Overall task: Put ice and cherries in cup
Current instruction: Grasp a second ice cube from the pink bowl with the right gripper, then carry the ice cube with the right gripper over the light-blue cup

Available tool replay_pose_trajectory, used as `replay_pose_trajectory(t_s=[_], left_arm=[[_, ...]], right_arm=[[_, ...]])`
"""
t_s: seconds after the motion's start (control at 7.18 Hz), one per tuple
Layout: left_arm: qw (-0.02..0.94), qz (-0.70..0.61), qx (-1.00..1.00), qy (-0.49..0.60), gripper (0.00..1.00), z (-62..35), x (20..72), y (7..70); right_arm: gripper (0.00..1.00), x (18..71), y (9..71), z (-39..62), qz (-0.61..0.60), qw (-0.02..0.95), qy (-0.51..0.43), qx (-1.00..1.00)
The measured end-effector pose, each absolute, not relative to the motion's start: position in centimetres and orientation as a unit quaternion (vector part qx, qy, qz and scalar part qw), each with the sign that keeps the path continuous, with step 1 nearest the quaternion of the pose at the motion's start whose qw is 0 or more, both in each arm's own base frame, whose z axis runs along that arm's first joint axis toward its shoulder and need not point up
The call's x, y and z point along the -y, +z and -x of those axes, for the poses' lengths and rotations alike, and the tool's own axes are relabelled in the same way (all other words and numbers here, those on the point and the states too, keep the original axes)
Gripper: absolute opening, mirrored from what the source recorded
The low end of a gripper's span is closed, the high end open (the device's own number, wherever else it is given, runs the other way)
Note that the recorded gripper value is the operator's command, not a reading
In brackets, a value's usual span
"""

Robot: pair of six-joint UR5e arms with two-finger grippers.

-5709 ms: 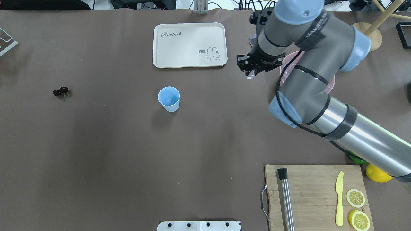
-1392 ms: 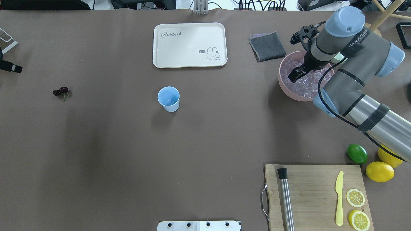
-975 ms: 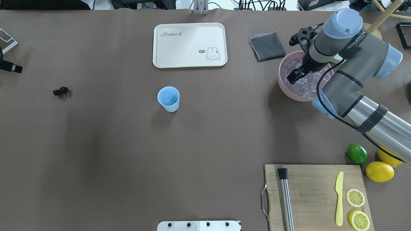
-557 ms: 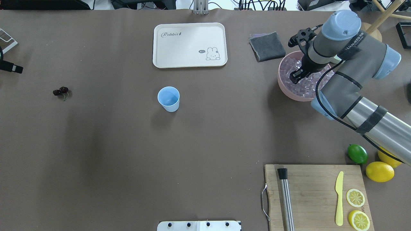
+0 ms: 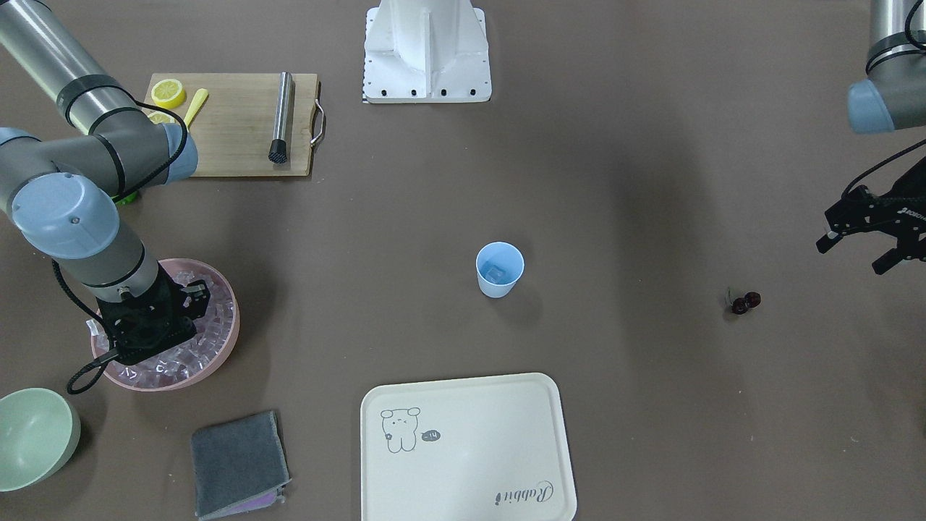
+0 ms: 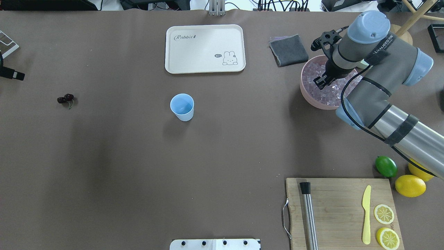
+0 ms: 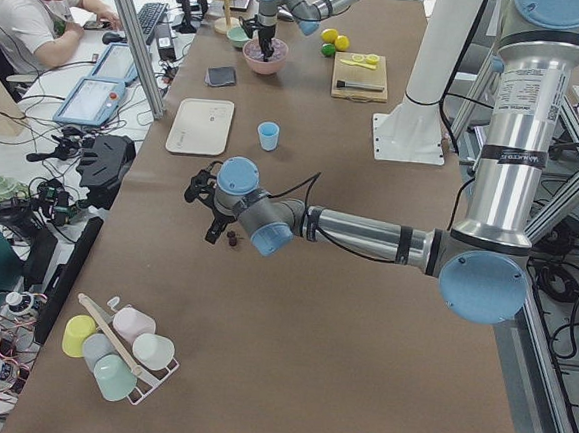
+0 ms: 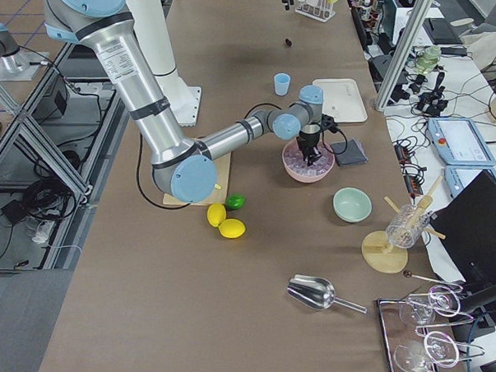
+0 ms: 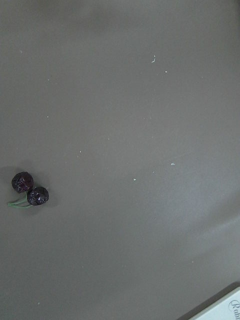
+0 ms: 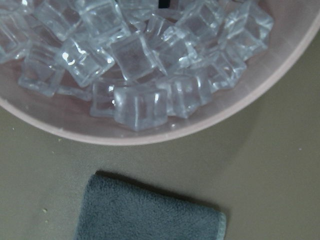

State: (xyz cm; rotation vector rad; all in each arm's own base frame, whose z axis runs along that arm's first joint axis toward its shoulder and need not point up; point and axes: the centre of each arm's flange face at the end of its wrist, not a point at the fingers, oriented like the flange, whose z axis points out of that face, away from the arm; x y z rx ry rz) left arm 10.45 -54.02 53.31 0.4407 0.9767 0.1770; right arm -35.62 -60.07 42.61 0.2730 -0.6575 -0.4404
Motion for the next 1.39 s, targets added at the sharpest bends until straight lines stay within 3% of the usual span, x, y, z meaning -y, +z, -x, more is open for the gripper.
replay_pose_trajectory(t_s=[0.7,1.11,1.39], left_arm=[[0.855,-0.211,-0.466,0.087,0.98,-10.6,53.8,53.4],[0.856,-0.208,-0.465,0.087,0.98,-10.7,53.7,53.8],[0.857,-0.206,-0.465,0.087,0.98,-10.8,53.9,54.1]], right_arm=[[0.00,59.5,38.7,33.8,-0.152,0.906,-0.193,0.343],[0.00,57.3,29.5,39.3,-0.139,0.898,-0.118,0.400],[0.00,55.6,20.1,46.0,-0.122,0.898,-0.070,0.416]])
